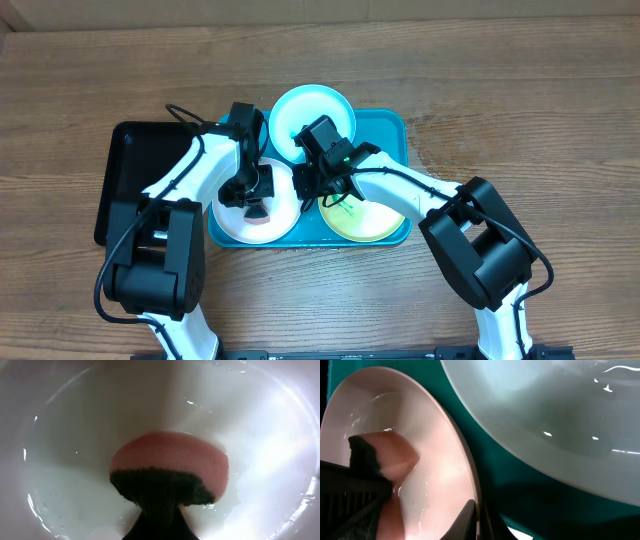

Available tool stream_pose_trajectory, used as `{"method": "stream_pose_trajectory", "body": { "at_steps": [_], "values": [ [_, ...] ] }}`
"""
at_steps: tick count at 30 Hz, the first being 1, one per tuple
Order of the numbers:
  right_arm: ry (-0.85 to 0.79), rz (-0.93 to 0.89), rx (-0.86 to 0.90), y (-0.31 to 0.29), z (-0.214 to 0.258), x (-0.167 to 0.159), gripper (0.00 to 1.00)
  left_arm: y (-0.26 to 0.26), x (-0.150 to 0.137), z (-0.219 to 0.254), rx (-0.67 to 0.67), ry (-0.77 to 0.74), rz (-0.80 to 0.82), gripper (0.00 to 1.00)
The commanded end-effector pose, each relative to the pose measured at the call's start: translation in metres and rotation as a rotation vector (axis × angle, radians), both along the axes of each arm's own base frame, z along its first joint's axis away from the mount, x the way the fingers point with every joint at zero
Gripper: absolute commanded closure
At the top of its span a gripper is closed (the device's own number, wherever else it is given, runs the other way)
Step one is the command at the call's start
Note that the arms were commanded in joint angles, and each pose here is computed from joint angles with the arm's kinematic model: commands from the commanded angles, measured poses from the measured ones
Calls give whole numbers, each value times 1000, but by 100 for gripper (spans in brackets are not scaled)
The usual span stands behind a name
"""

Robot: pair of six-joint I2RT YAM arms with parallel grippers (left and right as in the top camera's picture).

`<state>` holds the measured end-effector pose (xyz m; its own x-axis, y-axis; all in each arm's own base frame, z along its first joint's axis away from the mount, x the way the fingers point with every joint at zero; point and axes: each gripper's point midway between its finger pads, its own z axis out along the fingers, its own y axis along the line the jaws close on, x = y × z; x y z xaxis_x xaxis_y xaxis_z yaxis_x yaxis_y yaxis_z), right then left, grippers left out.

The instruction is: Clean dirty plates on tray and stack at the side

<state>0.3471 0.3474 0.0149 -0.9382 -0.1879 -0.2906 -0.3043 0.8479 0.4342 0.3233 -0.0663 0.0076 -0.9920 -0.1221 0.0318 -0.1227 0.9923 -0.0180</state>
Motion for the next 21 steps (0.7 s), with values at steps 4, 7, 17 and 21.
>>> {"method": "stream_pose_trajectory", "body": {
  "at_steps": [4,7,17,21],
  "values": [
    [7,-9,-10,-3,-5,-1,93,46,-17,-1,258,32,-6,96],
    [8,-9,-10,-3,-5,-1,96,65,-14,13,376,15,45,96],
    [9,13,32,7,12,2,96,71,29,105,365,-210,235,96],
    [-9,26,51,14,35,7,96,73,39,143,203,-326,318,96]
  ]
}}
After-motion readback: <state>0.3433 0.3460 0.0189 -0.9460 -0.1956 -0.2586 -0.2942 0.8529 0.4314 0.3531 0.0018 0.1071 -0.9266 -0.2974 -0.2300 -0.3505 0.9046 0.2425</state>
